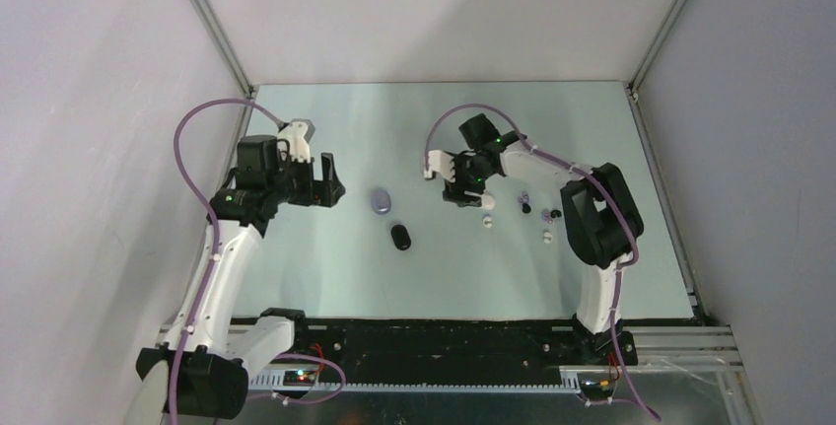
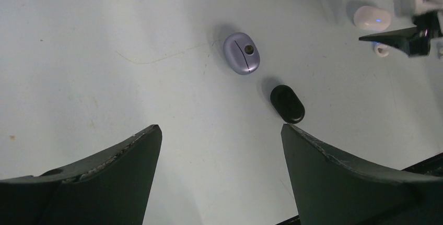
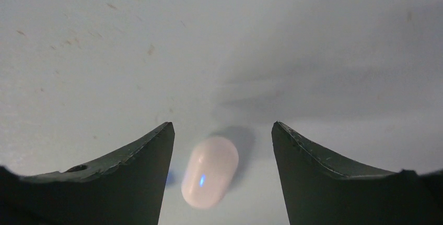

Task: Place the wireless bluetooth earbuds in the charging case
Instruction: Pick up the charging case at the center of the board.

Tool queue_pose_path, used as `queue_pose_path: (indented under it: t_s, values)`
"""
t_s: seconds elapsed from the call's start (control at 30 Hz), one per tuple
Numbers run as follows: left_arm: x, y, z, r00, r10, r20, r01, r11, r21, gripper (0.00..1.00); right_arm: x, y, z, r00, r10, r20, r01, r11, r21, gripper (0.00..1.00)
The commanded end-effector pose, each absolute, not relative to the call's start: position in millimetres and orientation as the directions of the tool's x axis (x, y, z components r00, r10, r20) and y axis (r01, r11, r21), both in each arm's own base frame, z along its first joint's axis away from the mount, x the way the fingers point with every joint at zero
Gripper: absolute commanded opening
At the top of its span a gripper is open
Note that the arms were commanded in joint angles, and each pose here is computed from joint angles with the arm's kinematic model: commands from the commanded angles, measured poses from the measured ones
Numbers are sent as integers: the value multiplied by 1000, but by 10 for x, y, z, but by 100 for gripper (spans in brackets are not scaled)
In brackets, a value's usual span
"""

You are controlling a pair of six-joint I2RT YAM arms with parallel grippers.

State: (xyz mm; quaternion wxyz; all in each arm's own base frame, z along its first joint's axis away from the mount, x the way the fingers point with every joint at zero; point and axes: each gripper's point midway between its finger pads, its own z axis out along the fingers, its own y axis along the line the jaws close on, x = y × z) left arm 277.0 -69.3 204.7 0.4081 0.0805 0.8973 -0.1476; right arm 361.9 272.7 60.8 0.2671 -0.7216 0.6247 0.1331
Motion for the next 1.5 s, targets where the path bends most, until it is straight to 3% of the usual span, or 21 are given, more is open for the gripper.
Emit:
queue_pose_path:
  t_s: [0.0,0.23,0.67,1.17,1.3,1.47]
  values:
    - [2896,-752,2136,-622,-14,-783,274,933,-234,91,3753,2364,844,16,-827,-562,-980,99,-173,75]
    - [2975,-848,2172,-625,-18,-780,309,912,-269,91,3706,2105,750,-75,-835,-545,-985,148,-91,82]
    - [3052,-884,2142,-640,-35,-768,304,906,-294,90,3647,2018,566,-125,-860,-495,-984,170,-47,72]
    - [3121,-922,2148,-645,-52,-763,301,900,-316,90,3713,1918,310,-120,-894,-432,-983,168,-73,70]
    - [3171,-964,2182,-644,-53,-764,310,894,-323,89,3729,1894,261,-118,-899,-422,-982,169,-84,63]
    - [3255,-1076,2227,-643,-49,-764,334,880,-337,89,3790,1900,327,-92,-896,-434,-977,165,-134,45]
